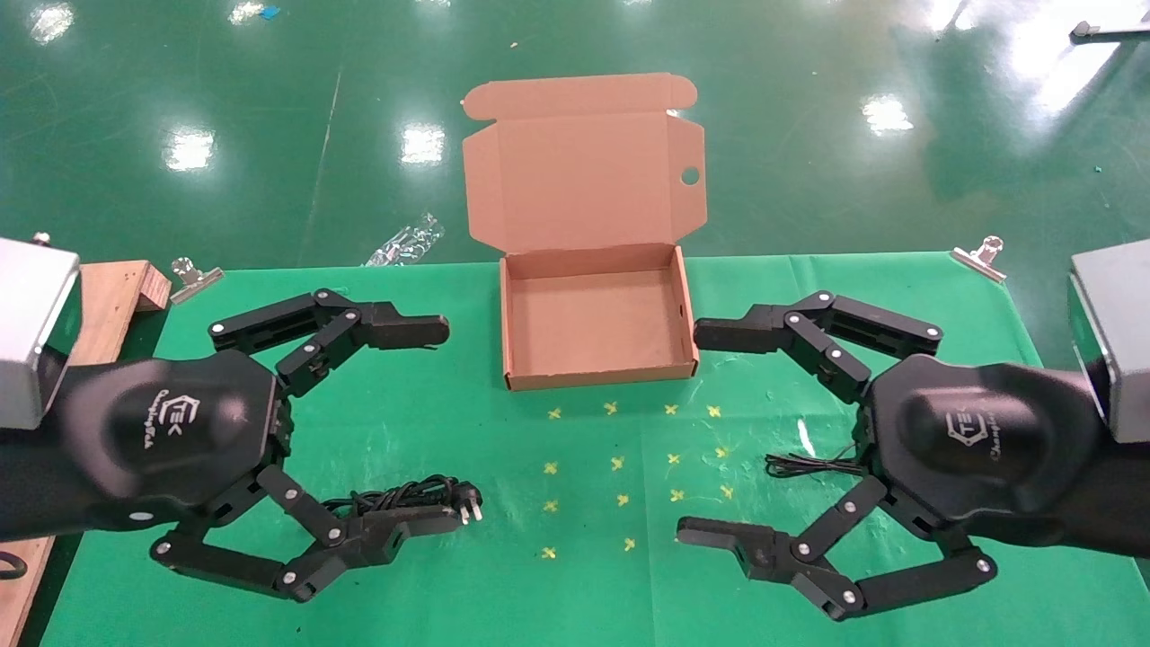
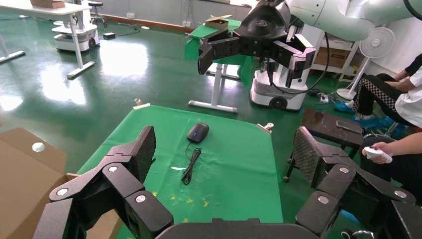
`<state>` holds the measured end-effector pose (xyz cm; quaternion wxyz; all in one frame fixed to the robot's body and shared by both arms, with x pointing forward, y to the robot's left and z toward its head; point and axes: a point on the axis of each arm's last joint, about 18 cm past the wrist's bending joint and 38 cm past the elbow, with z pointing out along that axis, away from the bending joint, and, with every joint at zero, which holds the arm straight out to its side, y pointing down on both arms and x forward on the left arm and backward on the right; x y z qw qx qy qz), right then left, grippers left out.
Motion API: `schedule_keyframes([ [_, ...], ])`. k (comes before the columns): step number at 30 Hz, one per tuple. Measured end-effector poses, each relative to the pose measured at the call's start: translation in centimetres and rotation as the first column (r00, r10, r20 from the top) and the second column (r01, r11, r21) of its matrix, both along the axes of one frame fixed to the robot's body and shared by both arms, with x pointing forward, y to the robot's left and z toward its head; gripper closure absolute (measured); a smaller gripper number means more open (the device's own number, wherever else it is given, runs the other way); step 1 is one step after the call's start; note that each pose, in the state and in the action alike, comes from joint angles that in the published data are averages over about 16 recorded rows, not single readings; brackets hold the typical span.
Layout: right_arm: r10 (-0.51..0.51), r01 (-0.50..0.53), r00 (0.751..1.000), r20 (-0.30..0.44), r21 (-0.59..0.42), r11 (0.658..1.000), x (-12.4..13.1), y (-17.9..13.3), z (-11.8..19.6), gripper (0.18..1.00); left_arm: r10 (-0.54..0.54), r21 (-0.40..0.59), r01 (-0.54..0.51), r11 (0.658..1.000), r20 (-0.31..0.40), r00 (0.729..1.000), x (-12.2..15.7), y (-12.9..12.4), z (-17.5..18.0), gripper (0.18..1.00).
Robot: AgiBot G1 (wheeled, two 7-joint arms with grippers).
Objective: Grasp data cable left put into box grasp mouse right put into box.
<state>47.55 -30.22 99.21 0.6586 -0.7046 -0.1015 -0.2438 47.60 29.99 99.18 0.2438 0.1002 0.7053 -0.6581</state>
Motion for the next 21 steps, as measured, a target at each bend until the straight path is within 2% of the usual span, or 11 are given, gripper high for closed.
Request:
schedule_keyframes([
  [21,0.000,0.000,1.000,0.000,0.000,1.000,0.00,0.00,0.00,0.178,0.000,0.000,0.000,1.000,0.000,1.000,0.00,0.00,0.00,0.184],
])
